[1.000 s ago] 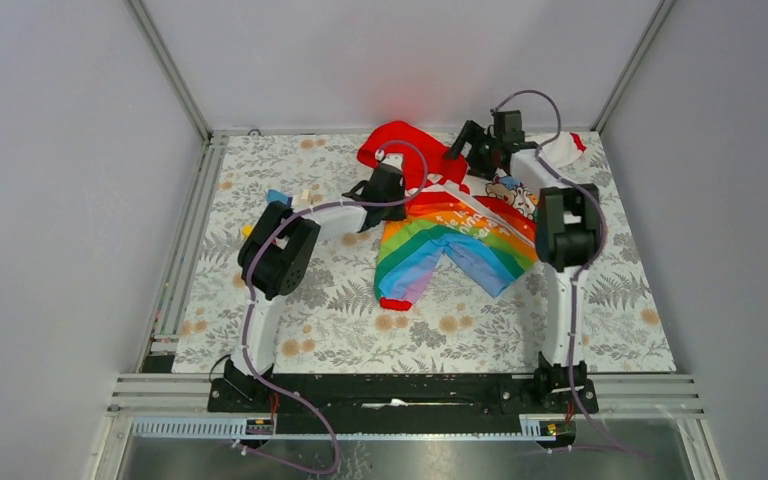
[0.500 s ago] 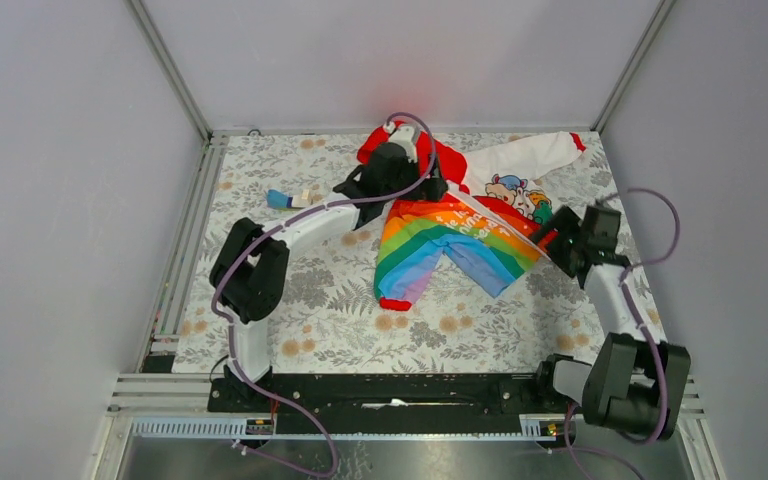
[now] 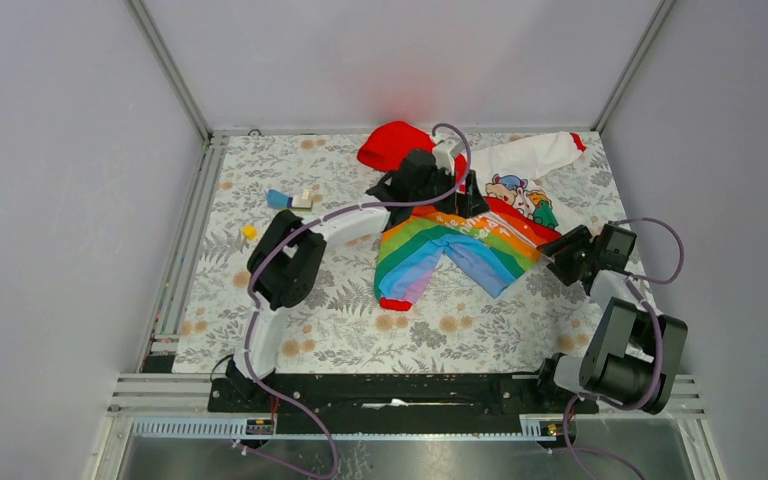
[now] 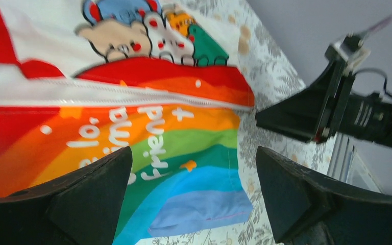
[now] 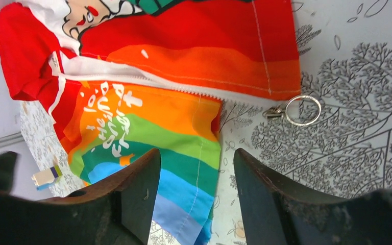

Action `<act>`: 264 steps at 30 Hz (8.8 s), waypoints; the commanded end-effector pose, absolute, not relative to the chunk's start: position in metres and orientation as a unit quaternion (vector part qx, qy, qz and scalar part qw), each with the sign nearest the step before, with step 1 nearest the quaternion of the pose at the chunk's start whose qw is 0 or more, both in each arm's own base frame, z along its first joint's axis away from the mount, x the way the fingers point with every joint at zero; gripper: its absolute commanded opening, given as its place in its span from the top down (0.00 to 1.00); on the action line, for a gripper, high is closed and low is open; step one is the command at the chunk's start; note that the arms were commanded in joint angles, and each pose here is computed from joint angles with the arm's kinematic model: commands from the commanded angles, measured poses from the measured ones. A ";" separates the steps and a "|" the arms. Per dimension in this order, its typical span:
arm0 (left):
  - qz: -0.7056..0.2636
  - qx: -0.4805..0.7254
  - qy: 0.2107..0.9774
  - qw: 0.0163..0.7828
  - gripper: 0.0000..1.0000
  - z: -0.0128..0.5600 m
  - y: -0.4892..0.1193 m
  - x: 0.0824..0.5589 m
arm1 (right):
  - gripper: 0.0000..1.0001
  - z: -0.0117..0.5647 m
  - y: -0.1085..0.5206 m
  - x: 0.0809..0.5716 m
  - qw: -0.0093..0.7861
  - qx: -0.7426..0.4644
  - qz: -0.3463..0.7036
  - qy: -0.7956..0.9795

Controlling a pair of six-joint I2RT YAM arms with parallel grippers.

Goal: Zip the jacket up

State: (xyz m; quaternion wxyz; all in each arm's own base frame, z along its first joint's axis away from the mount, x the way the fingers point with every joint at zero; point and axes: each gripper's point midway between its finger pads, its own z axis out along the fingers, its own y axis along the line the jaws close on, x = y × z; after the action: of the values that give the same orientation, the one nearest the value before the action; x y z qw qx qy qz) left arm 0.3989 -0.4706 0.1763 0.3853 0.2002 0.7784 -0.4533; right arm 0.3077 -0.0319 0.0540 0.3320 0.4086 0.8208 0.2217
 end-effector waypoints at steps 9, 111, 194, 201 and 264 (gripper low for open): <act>-0.476 0.255 0.767 0.346 0.04 0.145 -0.505 0.362 | 0.49 0.047 -0.033 0.345 0.336 0.412 0.287 0.797; -0.646 0.014 0.757 0.096 0.84 0.046 -0.538 0.318 | 0.86 0.026 0.048 0.301 0.263 0.350 0.392 0.809; -0.666 0.076 0.731 0.126 1.00 0.033 -0.557 0.299 | 0.50 0.029 -0.084 0.310 0.353 0.447 0.351 0.743; -0.666 0.078 0.731 0.125 1.00 0.033 -0.558 0.298 | 0.53 0.030 -0.080 0.302 0.351 0.446 0.338 0.751; -0.671 0.083 0.727 0.123 1.00 0.039 -0.558 0.296 | 1.00 0.007 -0.064 0.294 0.308 0.440 0.248 0.807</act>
State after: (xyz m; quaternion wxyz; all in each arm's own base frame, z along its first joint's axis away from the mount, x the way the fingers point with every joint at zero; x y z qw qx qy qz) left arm 0.3065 -0.5553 0.0468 0.1277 0.0626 0.7244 -0.6745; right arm 0.2962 -0.0682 0.0096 0.3147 0.4397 0.8045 0.2458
